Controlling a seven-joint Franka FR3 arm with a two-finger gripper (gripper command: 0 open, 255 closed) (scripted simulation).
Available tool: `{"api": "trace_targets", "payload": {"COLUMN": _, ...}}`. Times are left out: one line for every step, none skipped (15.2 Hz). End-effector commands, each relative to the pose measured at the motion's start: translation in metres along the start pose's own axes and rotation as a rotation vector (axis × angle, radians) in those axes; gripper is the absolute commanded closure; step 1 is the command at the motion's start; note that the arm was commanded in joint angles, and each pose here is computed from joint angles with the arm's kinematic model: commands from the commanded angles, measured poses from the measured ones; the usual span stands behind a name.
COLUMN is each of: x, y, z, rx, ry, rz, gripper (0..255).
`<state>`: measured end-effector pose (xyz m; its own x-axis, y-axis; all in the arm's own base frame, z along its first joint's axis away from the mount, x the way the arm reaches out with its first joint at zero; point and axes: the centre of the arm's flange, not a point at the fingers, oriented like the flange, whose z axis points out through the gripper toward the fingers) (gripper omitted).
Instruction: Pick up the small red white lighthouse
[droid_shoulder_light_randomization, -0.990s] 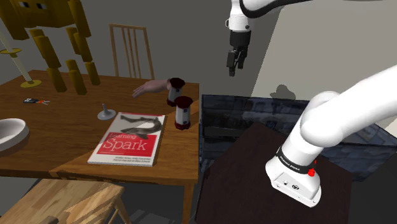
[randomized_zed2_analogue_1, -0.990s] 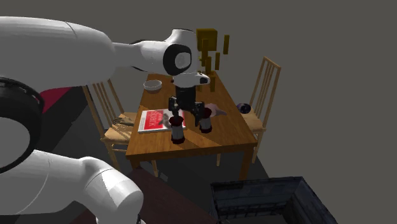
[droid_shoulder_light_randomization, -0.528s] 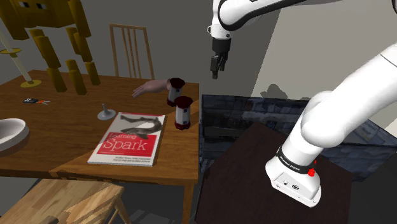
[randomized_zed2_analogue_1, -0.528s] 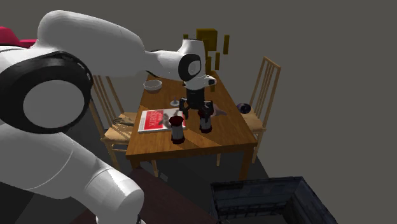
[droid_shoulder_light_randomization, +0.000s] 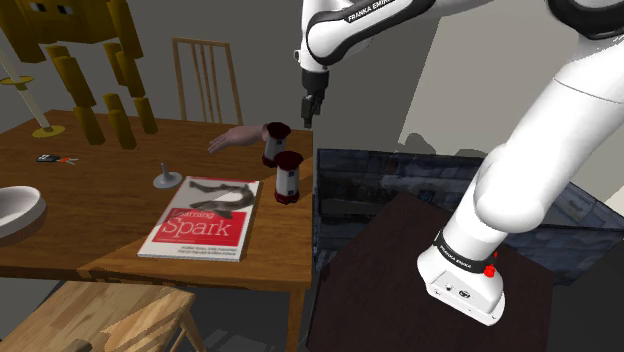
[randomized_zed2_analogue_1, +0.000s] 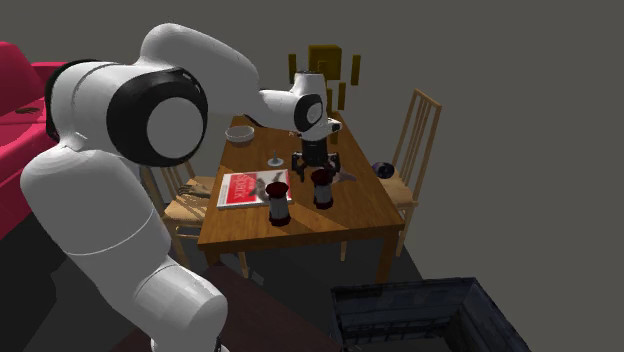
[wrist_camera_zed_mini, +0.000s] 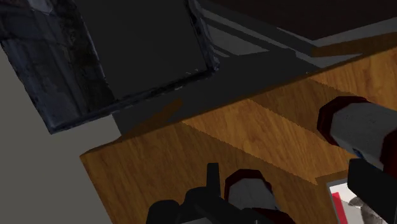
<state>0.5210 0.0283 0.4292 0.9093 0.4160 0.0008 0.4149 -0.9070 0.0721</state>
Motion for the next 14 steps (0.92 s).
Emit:
{"api": "trace_targets", "payload": {"x": 0.025, "y": 0.005, "z": 0.008, "rx": -0.006, "ry": 0.019, "rz": -0.036, "gripper": 0}}
{"api": "trace_targets", "payload": {"x": 0.036, "y": 0.004, "z": 0.013, "rx": -0.009, "ry": 0.027, "rz": -0.054, "gripper": 0}}
{"api": "trace_targets", "payload": {"x": 0.048, "y": 0.004, "z": 0.017, "rx": -0.012, "ry": 0.036, "rz": -0.072, "gripper": 0}}
{"api": "trace_targets", "payload": {"x": 0.059, "y": 0.003, "z": 0.021, "rx": -0.014, "ry": 0.044, "rz": -0.09, "gripper": 0}}
{"api": "trace_targets", "payload": {"x": 0.07, "y": 0.002, "z": 0.025, "rx": -0.017, "ry": 0.053, "rz": -0.107, "gripper": 0}}
{"api": "trace_targets", "payload": {"x": 0.074, "y": 0.002, "z": 0.027, "rx": -0.018, "ry": 0.055, "rz": -0.113, "gripper": 0}}
{"api": "trace_targets", "payload": {"x": 0.074, "y": 0.002, "z": 0.032, "rx": -0.018, "ry": 0.055, "rz": -0.113, "gripper": 0}}
{"api": "trace_targets", "payload": {"x": 0.074, "y": 0.001, "z": 0.037, "rx": -0.018, "ry": 0.055, "rz": -0.113, "gripper": 0}}
{"api": "trace_targets", "payload": {"x": 0.074, "y": 0.001, "z": 0.042, "rx": -0.018, "ry": 0.055, "rz": -0.113, "gripper": 0}}
{"api": "trace_targets", "payload": {"x": 0.074, "y": 0.0, "z": 0.048, "rx": -0.018, "ry": 0.055, "rz": -0.113, "gripper": 0}}
{"api": "trace_targets", "payload": {"x": 0.074, "y": 0.0, "z": 0.053, "rx": -0.018, "ry": 0.055, "rz": -0.113, "gripper": 0}}
{"api": "trace_targets", "payload": {"x": 0.074, "y": 0.0, "z": 0.058, "rx": -0.018, "ry": 0.055, "rz": -0.113, "gripper": 0}}
{"api": "trace_targets", "payload": {"x": 0.074, "y": -0.001, "z": 0.066, "rx": -0.018, "ry": 0.055, "rz": -0.113, "gripper": 0}}
{"api": "trace_targets", "payload": {"x": 0.074, "y": -0.001, "z": 0.066, "rx": -0.018, "ry": 0.055, "rz": -0.113, "gripper": 0}}
